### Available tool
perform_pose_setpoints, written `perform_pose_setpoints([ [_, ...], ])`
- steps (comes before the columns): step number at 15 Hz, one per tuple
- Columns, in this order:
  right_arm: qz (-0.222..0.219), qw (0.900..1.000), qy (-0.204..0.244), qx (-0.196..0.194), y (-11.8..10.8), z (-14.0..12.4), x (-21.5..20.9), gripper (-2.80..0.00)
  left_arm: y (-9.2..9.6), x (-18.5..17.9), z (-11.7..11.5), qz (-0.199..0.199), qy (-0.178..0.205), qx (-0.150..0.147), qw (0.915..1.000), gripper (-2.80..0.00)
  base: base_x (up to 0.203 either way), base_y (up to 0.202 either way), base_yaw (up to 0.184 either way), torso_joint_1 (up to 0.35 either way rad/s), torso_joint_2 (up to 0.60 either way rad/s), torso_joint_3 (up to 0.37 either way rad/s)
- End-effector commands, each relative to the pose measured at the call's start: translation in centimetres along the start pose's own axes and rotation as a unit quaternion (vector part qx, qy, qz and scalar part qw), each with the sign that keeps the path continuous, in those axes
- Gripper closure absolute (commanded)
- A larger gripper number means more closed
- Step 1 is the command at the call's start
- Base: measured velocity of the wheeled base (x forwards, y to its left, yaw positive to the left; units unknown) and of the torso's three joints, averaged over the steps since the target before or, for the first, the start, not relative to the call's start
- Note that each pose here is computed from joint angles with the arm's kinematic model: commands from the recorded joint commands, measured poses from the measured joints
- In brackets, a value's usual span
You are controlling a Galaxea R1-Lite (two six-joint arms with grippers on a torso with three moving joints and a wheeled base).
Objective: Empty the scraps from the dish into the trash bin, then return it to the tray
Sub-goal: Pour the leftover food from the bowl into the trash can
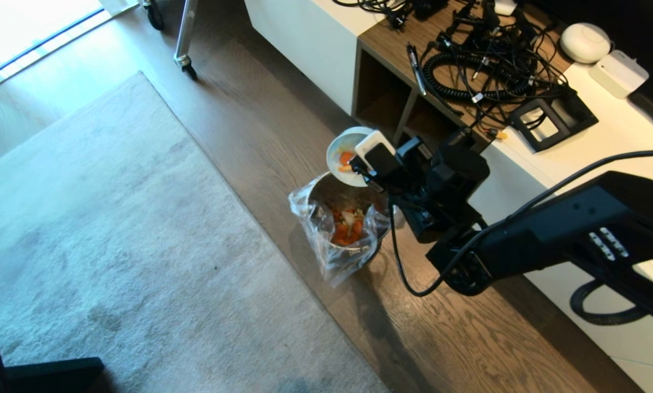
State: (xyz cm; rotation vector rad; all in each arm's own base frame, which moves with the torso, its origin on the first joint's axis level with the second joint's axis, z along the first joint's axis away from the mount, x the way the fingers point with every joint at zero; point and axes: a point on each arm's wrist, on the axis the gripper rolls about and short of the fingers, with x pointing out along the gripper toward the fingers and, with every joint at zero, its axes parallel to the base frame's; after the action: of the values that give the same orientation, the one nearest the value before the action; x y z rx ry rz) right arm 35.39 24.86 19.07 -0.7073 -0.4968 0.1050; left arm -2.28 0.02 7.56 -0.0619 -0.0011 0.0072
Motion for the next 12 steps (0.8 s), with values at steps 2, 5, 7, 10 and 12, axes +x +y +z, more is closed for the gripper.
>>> perform_pose_setpoints([
  [2, -0.021, 0.999, -0.028, -0.013, 1.1, 0.3, -0.4, 0.0, 0.0, 0.0, 0.0, 0.0, 0.0, 0.0, 1.0, 0.0, 0.0, 0.0, 0.0, 0.0, 0.0, 0.0],
  [5, -0.027, 0.999, -0.032, -0.019, 1.0, 0.6, -0.4, 0.0, 0.0, 0.0, 0.0, 0.0, 0.0, 0.0, 1.0, 0.0, 0.0, 0.0, 0.0, 0.0, 0.0, 0.0],
  [7, -0.034, 0.998, -0.037, -0.031, 0.9, 0.7, -0.5, 0.0, 0.0, 0.0, 0.0, 0.0, 0.0, 0.0, 1.0, 0.0, 0.0, 0.0, 0.0, 0.0, 0.0, 0.0],
  [10, -0.051, 0.996, -0.047, -0.05, 0.6, 1.0, -0.6, 0.0, 0.0, 0.0, 0.0, 0.0, 0.0, 0.0, 1.0, 0.0, 0.0, 0.0, 0.0, 0.0, 0.0, 0.0],
  [12, -0.056, 0.995, -0.048, -0.06, 0.4, 1.2, -0.7, 0.0, 0.0, 0.0, 0.0, 0.0, 0.0, 0.0, 1.0, 0.0, 0.0, 0.0, 0.0, 0.0, 0.0, 0.0],
])
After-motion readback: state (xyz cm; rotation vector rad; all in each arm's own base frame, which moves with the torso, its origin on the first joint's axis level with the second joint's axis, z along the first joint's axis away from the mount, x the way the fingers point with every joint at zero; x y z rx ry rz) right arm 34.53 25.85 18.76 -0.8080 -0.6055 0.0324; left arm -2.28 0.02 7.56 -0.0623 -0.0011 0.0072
